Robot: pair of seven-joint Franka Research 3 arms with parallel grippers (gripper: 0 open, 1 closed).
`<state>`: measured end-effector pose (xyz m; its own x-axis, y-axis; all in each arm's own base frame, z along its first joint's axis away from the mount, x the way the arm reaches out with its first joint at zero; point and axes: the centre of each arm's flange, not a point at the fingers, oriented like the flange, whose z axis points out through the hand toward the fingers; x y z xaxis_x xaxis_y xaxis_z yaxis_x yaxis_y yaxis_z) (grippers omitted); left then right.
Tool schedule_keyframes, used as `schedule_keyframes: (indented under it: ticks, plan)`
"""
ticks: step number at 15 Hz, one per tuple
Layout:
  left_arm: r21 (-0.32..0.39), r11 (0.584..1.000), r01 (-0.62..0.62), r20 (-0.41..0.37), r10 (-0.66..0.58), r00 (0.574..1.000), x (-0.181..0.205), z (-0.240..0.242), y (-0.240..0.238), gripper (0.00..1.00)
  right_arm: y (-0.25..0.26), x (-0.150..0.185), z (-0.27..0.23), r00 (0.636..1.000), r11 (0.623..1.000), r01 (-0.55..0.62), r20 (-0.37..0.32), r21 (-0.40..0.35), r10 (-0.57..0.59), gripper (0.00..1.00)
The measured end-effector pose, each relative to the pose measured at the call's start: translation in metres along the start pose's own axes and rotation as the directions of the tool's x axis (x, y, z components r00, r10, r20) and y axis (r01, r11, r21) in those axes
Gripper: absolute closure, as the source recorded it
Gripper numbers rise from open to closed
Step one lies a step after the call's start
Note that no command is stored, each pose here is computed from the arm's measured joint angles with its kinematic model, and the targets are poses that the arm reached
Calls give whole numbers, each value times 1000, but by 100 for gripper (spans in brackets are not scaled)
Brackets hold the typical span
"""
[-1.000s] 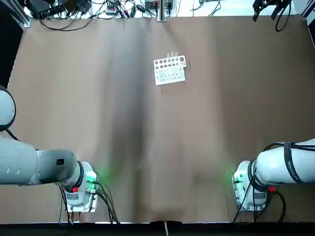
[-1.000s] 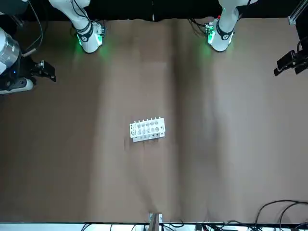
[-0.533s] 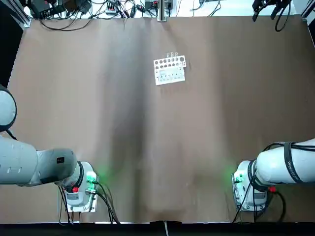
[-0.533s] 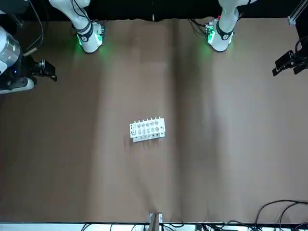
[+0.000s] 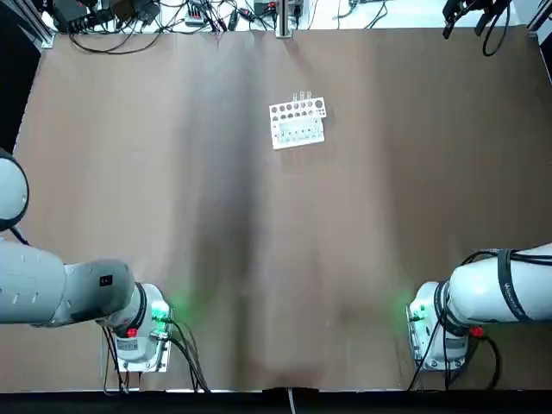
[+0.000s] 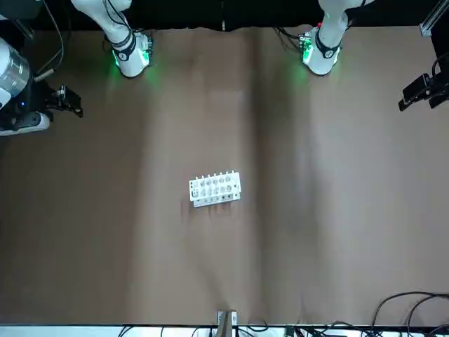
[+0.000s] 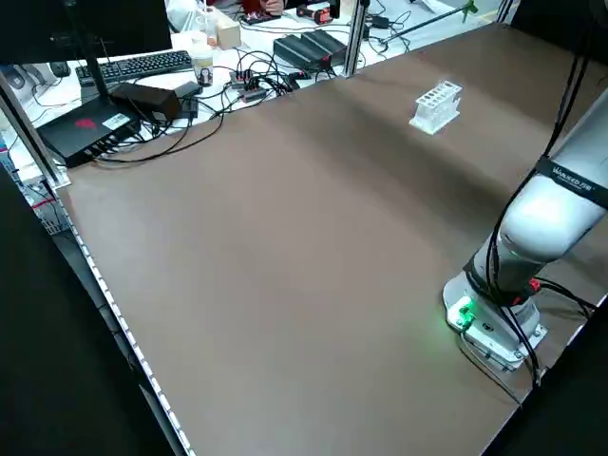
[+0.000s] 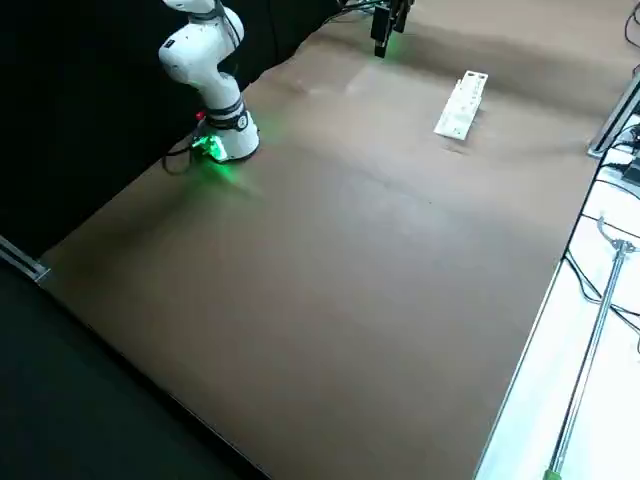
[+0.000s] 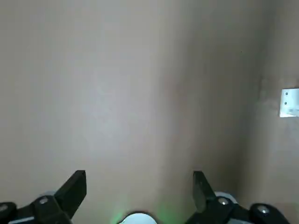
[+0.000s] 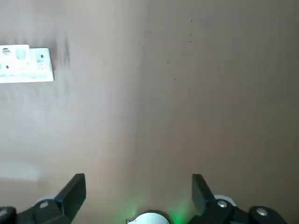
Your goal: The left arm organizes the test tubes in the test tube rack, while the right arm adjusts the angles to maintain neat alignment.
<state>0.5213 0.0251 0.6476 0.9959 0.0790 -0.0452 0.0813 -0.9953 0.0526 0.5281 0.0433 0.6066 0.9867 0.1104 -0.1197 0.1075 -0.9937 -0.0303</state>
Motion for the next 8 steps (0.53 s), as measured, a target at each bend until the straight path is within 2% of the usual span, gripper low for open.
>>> schedule_keyframes:
  ticks: [8]
  plan:
    - [0,1000,-5,-5,5,1000,0,-1,3,0,-4,0,0,1000,1000,7,0,-1,-7,0]
